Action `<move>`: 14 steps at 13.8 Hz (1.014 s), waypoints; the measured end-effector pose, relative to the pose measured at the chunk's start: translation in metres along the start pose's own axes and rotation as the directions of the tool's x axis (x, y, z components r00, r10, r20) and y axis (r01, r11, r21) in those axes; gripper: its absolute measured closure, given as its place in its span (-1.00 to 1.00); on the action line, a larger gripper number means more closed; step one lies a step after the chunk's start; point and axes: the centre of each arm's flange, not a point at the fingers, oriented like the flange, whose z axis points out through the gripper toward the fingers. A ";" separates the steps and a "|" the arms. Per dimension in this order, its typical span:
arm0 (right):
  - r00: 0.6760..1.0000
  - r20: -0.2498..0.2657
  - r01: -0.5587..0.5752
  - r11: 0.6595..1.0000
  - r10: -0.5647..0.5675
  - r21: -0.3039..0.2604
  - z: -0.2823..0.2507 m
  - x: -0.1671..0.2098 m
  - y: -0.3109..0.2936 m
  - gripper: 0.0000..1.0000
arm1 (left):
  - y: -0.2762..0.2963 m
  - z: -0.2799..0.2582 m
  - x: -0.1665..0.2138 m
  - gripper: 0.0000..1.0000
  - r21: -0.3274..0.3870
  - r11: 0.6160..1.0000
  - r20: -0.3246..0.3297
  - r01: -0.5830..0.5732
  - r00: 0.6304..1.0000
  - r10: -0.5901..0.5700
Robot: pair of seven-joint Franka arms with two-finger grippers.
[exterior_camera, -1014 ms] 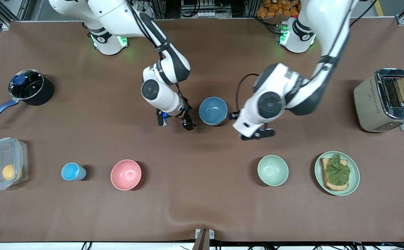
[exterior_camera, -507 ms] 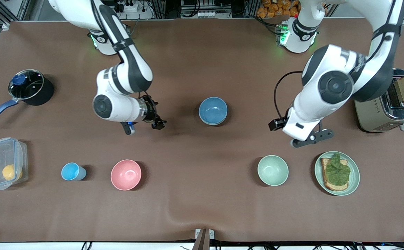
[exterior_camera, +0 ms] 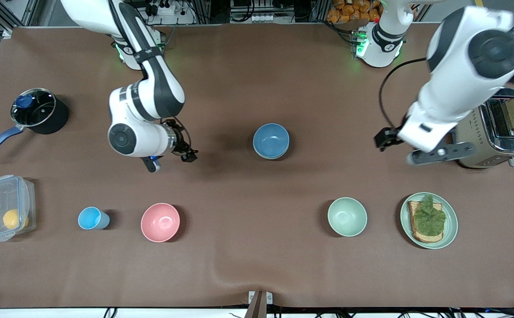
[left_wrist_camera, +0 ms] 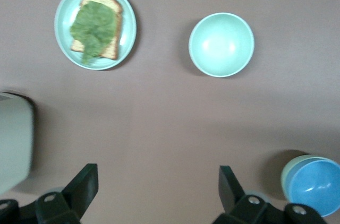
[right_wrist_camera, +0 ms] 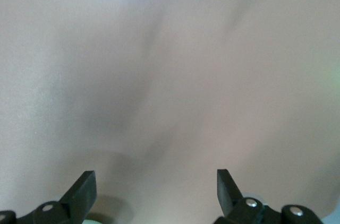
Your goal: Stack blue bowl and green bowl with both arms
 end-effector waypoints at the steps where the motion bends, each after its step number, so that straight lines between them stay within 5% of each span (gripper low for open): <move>1: 0.999 0.009 0.031 0.999 -0.030 -0.009 -0.011 0.010 0.006 -1.00 | -0.016 -0.006 -0.002 -1.00 0.009 1.000 -0.005 -0.019 1.000 0.019; 8: 0.974 0.098 0.206 0.978 -0.203 -0.021 -0.097 0.086 0.053 -1.00 | -0.136 -0.066 -0.039 -1.00 0.032 0.992 0.044 -0.124 0.991 0.123; 11: 0.958 0.124 0.259 0.966 -0.259 0.015 -0.137 0.138 0.085 -1.00 | -0.118 -0.073 -0.045 -1.00 0.030 0.986 0.041 -0.163 0.986 0.161; 14: 0.932 0.089 0.350 0.936 -0.351 0.034 -0.166 0.183 0.118 -1.00 | -0.093 -0.080 -0.050 -1.00 -0.002 0.980 0.029 -0.197 0.980 0.197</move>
